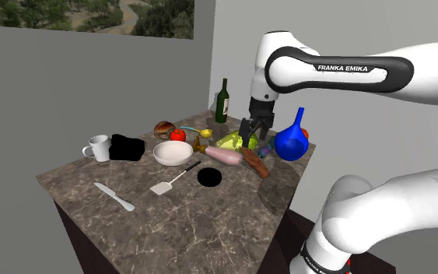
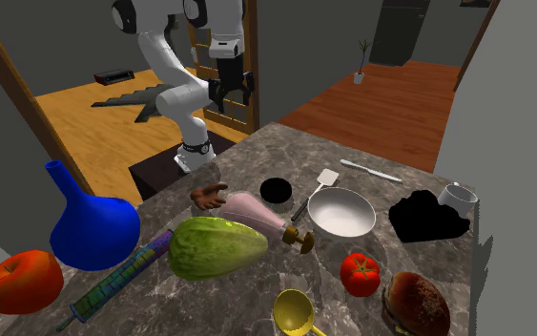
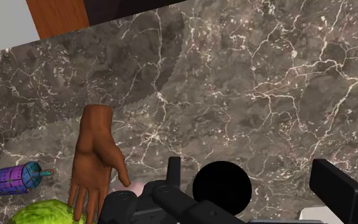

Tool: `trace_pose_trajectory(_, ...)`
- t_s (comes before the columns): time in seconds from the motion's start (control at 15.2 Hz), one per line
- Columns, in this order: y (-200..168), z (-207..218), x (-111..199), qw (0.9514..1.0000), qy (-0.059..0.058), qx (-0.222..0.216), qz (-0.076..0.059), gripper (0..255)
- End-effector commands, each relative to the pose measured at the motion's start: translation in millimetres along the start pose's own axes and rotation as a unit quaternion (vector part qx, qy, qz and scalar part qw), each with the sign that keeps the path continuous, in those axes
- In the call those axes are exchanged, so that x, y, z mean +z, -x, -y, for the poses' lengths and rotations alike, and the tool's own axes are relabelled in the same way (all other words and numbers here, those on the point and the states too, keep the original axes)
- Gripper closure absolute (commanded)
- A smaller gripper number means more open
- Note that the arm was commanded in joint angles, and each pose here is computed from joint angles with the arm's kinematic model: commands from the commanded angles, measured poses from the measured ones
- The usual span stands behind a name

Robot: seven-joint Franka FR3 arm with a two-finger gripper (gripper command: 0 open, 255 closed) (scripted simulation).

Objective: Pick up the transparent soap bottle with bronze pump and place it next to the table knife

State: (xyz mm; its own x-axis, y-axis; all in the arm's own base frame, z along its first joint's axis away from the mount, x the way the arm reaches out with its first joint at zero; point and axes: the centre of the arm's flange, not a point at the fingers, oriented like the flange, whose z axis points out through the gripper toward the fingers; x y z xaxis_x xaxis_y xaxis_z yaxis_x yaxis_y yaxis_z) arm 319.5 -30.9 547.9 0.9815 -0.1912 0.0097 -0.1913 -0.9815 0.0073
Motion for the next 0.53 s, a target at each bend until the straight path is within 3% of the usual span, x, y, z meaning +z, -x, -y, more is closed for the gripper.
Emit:
trace_pose_trajectory(0.0,0.0,0.0,0.0,1.0000,0.000,0.000,0.000,0)
trace_pose_trajectory(0.46,-80.3,-10.2,46.4,0.9986,0.034,-0.038,0.011,0)
